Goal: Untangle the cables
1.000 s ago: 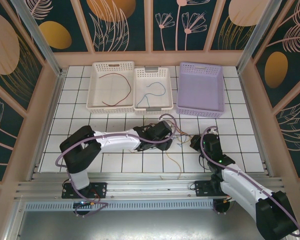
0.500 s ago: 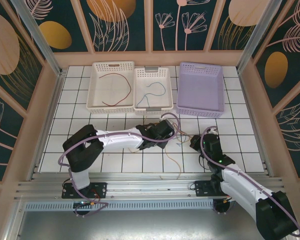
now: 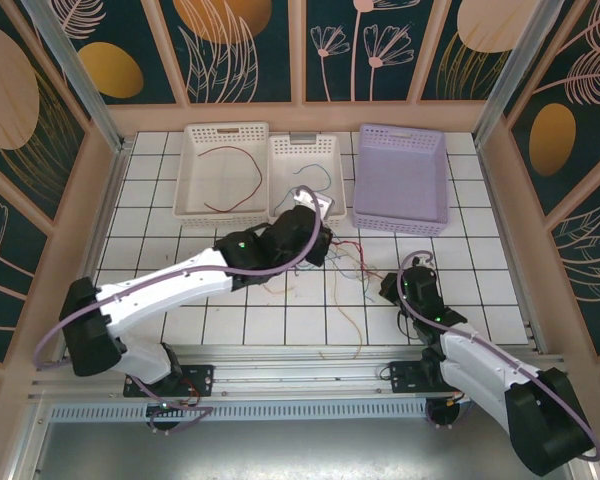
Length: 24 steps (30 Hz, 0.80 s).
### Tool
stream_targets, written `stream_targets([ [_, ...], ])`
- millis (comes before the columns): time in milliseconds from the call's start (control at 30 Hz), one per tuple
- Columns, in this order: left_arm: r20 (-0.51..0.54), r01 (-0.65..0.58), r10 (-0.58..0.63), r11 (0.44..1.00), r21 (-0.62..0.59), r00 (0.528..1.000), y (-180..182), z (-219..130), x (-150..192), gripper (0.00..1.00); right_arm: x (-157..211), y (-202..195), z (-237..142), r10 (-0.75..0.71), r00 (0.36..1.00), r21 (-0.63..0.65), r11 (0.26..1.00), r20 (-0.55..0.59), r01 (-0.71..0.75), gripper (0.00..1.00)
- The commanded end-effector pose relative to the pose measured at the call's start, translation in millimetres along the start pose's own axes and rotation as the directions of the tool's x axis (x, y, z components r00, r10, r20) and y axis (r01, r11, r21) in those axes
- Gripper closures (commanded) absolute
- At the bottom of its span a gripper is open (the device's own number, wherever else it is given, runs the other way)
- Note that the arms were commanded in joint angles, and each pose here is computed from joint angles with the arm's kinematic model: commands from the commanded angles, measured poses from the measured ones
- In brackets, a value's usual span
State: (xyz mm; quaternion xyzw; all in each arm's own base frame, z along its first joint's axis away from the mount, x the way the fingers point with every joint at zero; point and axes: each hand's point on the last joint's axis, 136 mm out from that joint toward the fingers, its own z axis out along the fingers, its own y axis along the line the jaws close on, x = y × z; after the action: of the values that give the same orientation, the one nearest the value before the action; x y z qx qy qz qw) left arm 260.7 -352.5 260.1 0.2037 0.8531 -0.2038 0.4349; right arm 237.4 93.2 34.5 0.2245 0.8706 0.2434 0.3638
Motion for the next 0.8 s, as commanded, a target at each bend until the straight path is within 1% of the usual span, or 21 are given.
stream_targets([
  [0,0.089,0.031,-0.029,0.999,-0.024,0.996,14,-34,-40,1.0,-7,1,1,0.021,1.0,0.012,1.0,0.021,-0.022,1.0],
  [200,0.194,0.065,-0.058,0.997,-0.028,0.979,32,-80,-96,1.0,-5,-2,4,0.02,1.0,0.034,0.999,0.007,-0.021,1.0],
  [400,0.266,0.07,-0.058,0.997,-0.034,0.962,42,-116,-138,1.0,-4,-5,6,0.023,1.0,0.051,0.998,-0.003,-0.023,1.0],
  [567,0.313,0.065,-0.039,0.995,-0.075,0.949,50,-145,-161,1.0,-4,-6,6,0.026,1.0,0.061,0.998,-0.006,-0.025,1.0],
  [767,0.372,0.074,-0.018,0.988,-0.135,0.928,66,-183,-180,1.0,-2,-8,8,0.024,1.0,0.081,0.996,-0.017,-0.022,1.0],
])
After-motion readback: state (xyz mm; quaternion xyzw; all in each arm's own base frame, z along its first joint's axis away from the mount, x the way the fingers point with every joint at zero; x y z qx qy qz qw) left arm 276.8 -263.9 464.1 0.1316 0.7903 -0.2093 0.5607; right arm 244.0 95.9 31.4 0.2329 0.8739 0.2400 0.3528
